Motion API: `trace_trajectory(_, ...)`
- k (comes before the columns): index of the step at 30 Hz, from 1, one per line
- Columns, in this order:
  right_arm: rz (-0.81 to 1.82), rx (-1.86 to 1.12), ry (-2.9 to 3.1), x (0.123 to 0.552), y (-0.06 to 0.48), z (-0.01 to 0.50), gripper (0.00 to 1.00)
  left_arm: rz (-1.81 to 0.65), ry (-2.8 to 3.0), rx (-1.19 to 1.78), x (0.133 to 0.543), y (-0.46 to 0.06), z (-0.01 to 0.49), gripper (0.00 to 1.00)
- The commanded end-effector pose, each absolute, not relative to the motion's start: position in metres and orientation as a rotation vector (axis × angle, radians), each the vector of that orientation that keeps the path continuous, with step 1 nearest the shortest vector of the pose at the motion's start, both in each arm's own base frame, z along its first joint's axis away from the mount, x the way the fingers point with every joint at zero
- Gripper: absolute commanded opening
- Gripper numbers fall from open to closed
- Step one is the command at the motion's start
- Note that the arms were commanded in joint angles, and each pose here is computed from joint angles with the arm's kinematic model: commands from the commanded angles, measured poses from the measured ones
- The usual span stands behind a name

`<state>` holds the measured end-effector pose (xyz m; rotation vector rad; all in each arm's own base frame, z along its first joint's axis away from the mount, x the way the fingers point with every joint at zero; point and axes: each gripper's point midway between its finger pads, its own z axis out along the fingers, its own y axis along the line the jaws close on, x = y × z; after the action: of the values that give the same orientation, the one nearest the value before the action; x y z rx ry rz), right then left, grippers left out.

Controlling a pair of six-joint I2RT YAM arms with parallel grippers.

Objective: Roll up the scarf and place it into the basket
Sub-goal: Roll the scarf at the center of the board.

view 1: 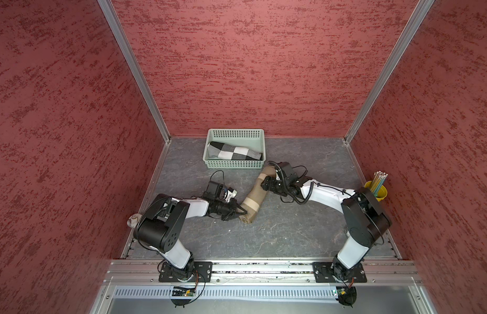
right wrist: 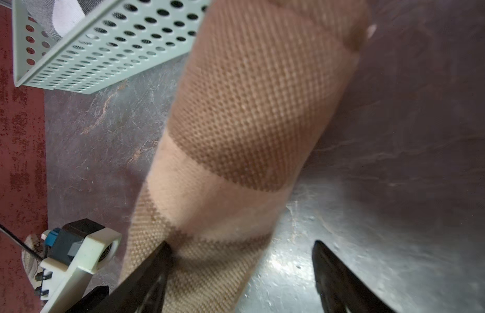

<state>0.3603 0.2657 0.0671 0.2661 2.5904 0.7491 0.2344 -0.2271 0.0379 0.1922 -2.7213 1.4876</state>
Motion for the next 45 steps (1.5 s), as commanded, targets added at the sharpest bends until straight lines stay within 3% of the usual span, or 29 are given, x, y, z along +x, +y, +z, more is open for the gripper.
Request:
trace_trajectory(1,0.856,0.352,2.548,0.369,0.281,0.063,0.83,1.285,-2.736,0.326,0.220,-0.210,0.006,0.02)
trace_trajectory(3,0.841,0.368,2.570,0.370,0.284,0.053,0.82,1.268,-2.742,0.330,0.219,-0.209,0.004,0.06)
trace_trajectory(7,0.743,0.422,2.647,0.370,0.280,0.023,0.72,1.244,-2.779,0.339,0.219,-0.204,0.011,0.27)
trace_trajectory(11,0.643,0.428,2.697,0.363,0.275,0.008,0.71,1.196,-2.895,0.326,0.226,-0.196,0.038,0.64)
trace_trajectory(12,0.634,0.424,2.701,0.362,0.275,0.007,0.71,1.167,-2.949,0.313,0.229,-0.193,0.048,0.69)
trace_trajectory(18,0.625,0.384,2.690,0.362,0.279,0.018,0.72,1.034,-3.257,0.190,0.264,-0.188,0.091,0.75)
trace_trajectory(20,0.629,0.374,2.682,0.363,0.281,0.023,0.72,1.070,-3.291,0.153,0.277,-0.199,0.096,0.73)
trace_trajectory(26,0.657,0.374,2.654,0.363,0.281,0.037,0.73,1.051,-3.292,0.080,0.303,-0.232,0.072,0.51)
trace_trajectory(34,0.799,0.432,2.547,0.358,0.282,0.064,0.76,0.989,-3.284,0.109,0.313,-0.240,0.049,0.06)
trace_trajectory(40,0.933,0.479,2.412,0.349,0.274,0.096,0.82,0.999,-3.213,0.152,0.304,-0.236,0.033,0.01)
trace_trajectory(45,0.961,0.475,2.435,0.344,0.284,0.084,0.83,1.009,-3.182,0.143,0.300,-0.239,0.027,0.01)
